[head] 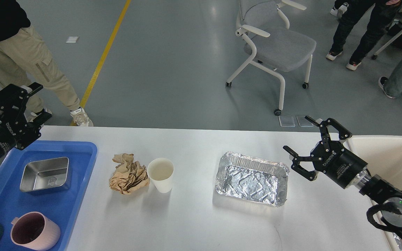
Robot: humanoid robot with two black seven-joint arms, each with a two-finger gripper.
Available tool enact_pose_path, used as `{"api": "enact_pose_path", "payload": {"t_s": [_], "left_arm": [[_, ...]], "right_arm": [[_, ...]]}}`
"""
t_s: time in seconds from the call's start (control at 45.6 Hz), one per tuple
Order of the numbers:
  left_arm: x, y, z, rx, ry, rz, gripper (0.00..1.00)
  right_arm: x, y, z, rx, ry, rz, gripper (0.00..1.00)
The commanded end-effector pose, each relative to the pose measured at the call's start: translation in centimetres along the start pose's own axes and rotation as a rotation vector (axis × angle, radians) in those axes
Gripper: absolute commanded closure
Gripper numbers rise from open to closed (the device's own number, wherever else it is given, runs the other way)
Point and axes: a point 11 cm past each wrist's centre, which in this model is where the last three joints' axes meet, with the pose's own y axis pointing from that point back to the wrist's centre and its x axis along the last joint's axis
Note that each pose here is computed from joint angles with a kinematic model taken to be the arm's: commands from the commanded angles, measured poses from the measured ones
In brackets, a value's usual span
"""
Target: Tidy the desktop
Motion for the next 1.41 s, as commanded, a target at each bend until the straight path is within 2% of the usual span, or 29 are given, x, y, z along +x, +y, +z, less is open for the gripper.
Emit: {"api": "enact_pose_path", "payload": {"t_s": [0.0, 0.132, 0.241, 0.351, 0.461, 0.812, 0.944, 1.12, 1.229, 1.383], "left_arm": [[-1.2, -1.3, -1.1, 0.030, 0.108, -0.005, 0.03], [-0.4, -2.4, 0.0, -0.108, 0.399, 0.089, 0.03], [-0.3, -2.4, 0.8, -0.243, 0.549, 0.101, 0.03], [-1.0, -2.3, 0.0, -0.285, 0.643, 0.091, 0.03], [-1.6, -2.2, -0.7, -0.300, 0.689, 0.085, 0.03], [-4.5, -3.1, -3.0, -0.340, 0.840, 0.093, 0.03], [-5.5, -3.5, -3.7, -0.353, 0.897, 0.101, 0.03], [-6.2, -3.9, -4.2, -0.354, 0.929, 0.100, 0.03], [-6.6, -4.4, -4.0, -0.359, 0.941, 0.096, 0.03], [-7.3, -4.6, -4.4, -0.351, 0.956, 0.092, 0.03]], "right_arm": [[1.1, 0.8, -1.0, 0.001, 0.030, 0.055, 0.00], [3.1, 1.6, -3.1, 0.053, 0.058, 0.130, 0.00], [4.5, 2.4, -5.6, 0.135, 0.069, 0.173, 0.00], [4.0, 2.7, -6.7, 0.148, 0.097, 0.133, 0.00], [2.0, 3.3, -7.4, 0.083, 0.203, 0.042, 0.00], [-4.2, 7.8, -8.6, -0.297, 0.597, -0.064, 0.00], [-4.0, 10.1, -10.3, -0.451, 0.732, 0.003, 0.00], [-2.6, 14.1, -13.4, -0.659, 0.919, 0.186, 0.00], [-1.5, 15.7, -15.3, -0.671, 0.991, 0.352, 0.00], [-0.6, 15.4, -16.8, -0.544, 0.985, 0.495, 0.00]]}}
